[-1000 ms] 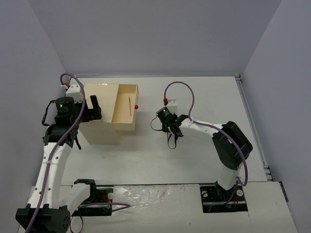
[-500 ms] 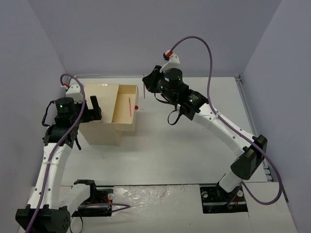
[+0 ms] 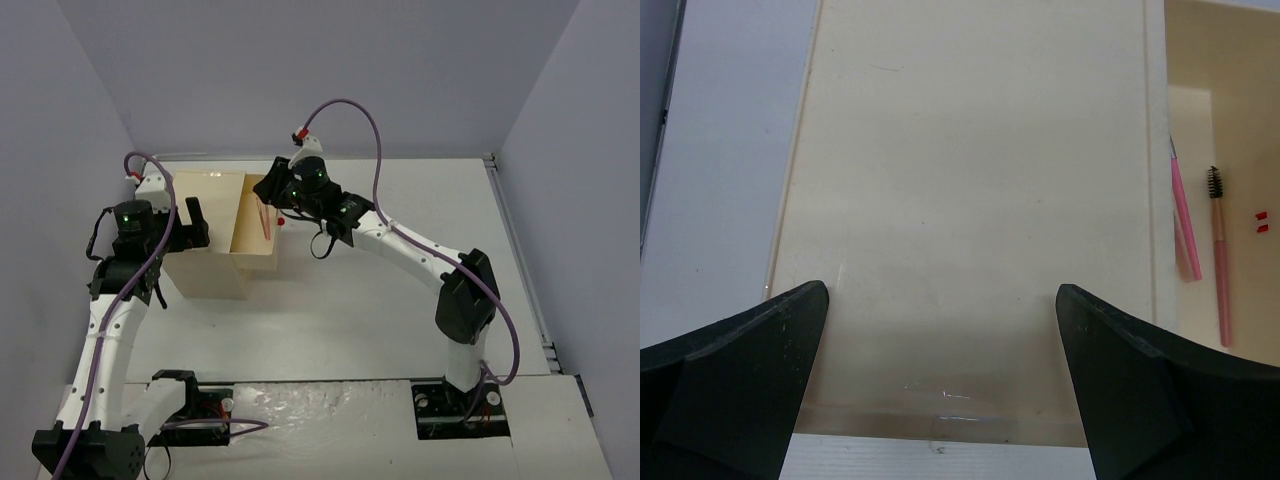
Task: Organize the makeup
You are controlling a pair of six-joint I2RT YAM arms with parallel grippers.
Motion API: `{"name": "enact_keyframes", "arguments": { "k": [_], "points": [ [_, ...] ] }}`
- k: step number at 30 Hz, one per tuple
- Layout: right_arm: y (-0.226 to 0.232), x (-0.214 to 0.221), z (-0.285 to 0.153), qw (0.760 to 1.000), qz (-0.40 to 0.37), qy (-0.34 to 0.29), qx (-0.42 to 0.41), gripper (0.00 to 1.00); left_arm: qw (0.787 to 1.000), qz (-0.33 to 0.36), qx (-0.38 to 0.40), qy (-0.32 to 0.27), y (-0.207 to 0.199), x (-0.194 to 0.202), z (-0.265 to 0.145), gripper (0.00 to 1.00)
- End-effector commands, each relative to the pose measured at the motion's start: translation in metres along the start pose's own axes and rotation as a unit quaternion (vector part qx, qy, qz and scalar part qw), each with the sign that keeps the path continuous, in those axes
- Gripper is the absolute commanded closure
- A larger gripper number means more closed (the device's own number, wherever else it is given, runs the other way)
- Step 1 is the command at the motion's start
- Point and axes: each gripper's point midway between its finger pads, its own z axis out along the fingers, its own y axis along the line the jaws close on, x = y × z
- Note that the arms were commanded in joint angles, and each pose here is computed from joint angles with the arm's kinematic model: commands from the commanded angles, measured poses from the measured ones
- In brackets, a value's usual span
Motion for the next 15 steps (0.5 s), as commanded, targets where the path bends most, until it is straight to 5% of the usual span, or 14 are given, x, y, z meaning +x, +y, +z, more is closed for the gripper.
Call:
{"name": "enact_keyframes", "arguments": {
  "k": [1,8,15],
  "points": [
    [0.047,-0.053,-0.021,0.996,-0.031,-0.063,-0.06,0.55,0.999,-0.005,0.003,-0.038,-0.002,-0.024,-0.001,0.03],
    [0.028,-0.068,-0.06,0.983,-0.168,-0.048,-0.063,0.44,0.999,-0.016,0.007,-0.049,-0.006,-0.041,-0.006,0.03],
    [-0.055,-0.067,-0.094,0.975,-0.205,0.007,-0.087,0.38,0.999,-0.022,0.018,-0.039,-0.012,-0.066,0.004,0.03]
  ]
}}
